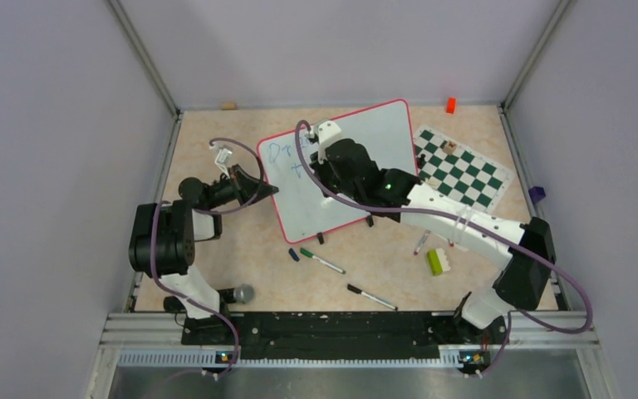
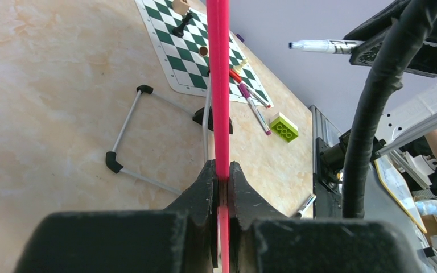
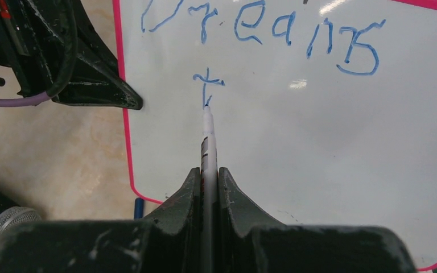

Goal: Write a sentence on the whiteboard

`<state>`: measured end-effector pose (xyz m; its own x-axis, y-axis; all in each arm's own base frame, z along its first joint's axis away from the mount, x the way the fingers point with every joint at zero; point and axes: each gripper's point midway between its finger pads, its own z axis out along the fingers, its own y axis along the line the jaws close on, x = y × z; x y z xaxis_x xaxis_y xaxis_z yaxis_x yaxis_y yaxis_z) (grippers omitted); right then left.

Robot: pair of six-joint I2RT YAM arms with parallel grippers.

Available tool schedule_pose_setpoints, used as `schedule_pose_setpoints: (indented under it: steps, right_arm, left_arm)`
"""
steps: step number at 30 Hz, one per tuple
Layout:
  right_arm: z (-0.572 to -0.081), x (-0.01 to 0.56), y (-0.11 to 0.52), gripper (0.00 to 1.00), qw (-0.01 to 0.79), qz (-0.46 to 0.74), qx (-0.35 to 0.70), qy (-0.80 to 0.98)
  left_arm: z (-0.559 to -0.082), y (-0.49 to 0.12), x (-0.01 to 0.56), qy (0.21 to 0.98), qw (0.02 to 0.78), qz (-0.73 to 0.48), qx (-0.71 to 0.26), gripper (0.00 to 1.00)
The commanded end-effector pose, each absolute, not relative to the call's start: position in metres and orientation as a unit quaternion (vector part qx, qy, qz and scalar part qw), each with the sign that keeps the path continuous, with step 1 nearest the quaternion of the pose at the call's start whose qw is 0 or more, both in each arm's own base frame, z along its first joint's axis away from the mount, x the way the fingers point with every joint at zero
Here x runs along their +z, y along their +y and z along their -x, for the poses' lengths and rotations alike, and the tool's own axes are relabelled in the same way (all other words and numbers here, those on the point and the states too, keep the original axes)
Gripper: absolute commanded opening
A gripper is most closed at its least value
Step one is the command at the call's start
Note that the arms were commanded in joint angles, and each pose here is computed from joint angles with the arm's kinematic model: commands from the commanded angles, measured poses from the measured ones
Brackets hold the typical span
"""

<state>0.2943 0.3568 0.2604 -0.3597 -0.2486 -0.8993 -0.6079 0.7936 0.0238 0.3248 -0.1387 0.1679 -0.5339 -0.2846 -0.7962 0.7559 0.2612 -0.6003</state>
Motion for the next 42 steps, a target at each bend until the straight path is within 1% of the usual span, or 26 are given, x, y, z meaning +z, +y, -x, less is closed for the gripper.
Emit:
schedule_pose_setpoints:
  steps: [1, 6, 9, 12, 16, 21, 30, 34, 42]
  right_arm:
    - [-0.302, 0.284, 0.363, 0.0, 0.524, 0.265, 0.164, 0.793]
    - [-0.31, 0.282, 0.362, 0.0, 0.527, 0.269, 0.141, 0.794]
    - [-0.31, 0.276, 0.357, 0.0, 0.525, 0.274, 0.127, 0.796]
    - [-0.306, 0.275, 0.351, 0.0, 0.526, 0.274, 0.128, 0.795]
    - [-0.301, 0.275, 0.348, 0.0, 0.527, 0.28, 0.135, 0.791]
    - [-0.298, 0.273, 0.341, 0.0, 0.529, 0.277, 0.132, 0.792]
    - [-0.302, 0.276, 0.331, 0.0, 0.54, 0.267, 0.109, 0.79]
    - [-0.301, 0.285, 0.329, 0.0, 0.547, 0.265, 0.114, 0.786]
    - [-0.303, 0.288, 0.333, 0.0, 0.549, 0.273, 0.112, 0.782]
  left_arm:
    - [-0.316, -0.141, 0.188, 0.621, 0.497, -0.276, -0.54, 0.0]
    - [-0.327, -0.136, 0.174, 0.664, 0.504, -0.261, -0.487, 0.0]
    - [-0.328, -0.148, 0.166, 0.682, 0.492, -0.277, -0.464, 0.0]
    - [-0.332, -0.154, 0.16, 0.698, 0.471, -0.279, -0.462, 0.0]
    - [-0.338, -0.155, 0.157, 0.702, 0.455, -0.274, -0.474, 0.0]
    - [-0.34, -0.154, 0.156, 0.706, 0.455, -0.268, -0.472, 0.0]
    - [-0.339, -0.136, 0.161, 0.701, 0.474, -0.239, -0.476, 0.0]
    - [-0.341, -0.127, 0.15, 0.735, 0.462, -0.234, -0.438, 0.0]
    - [-0.337, -0.125, 0.146, 0.745, 0.46, -0.239, -0.421, 0.0]
